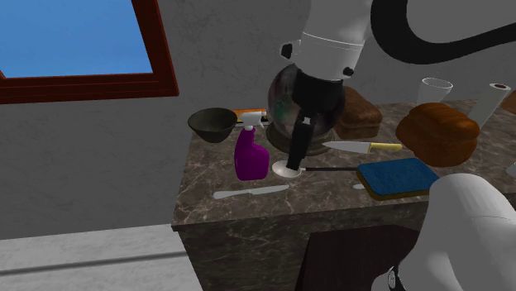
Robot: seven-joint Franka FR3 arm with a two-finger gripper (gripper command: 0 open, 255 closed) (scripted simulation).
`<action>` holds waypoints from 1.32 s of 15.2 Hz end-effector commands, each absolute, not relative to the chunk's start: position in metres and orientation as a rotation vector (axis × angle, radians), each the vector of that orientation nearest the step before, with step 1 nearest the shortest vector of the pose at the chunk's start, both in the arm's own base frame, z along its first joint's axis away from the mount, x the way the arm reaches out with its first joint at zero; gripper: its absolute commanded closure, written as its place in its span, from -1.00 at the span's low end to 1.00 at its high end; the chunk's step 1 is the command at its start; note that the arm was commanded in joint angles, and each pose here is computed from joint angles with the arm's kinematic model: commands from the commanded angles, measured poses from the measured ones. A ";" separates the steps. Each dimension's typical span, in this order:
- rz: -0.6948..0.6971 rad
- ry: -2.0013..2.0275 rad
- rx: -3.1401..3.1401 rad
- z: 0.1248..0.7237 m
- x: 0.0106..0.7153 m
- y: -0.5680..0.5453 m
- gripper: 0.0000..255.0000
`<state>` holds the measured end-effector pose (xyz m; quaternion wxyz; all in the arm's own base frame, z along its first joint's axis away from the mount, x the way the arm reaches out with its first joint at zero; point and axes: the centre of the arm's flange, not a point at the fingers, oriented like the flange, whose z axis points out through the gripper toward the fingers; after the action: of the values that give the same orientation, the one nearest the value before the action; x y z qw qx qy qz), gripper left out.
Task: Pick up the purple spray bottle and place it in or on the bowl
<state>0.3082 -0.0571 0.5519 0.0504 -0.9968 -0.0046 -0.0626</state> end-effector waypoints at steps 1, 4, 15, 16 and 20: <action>-0.277 -0.103 -3.026 0.536 0.308 -0.076 -1.00; -0.397 -0.221 -3.002 0.512 0.313 -0.109 -1.00; -0.808 -0.633 -2.847 0.437 0.364 -0.216 -1.00; -0.808 -0.633 -2.847 0.432 0.366 -0.215 -1.00; -0.808 -0.633 -2.847 0.414 0.376 -0.211 -1.00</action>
<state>0.3748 -0.2109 0.4195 0.0581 -0.9394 -0.2084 -0.2659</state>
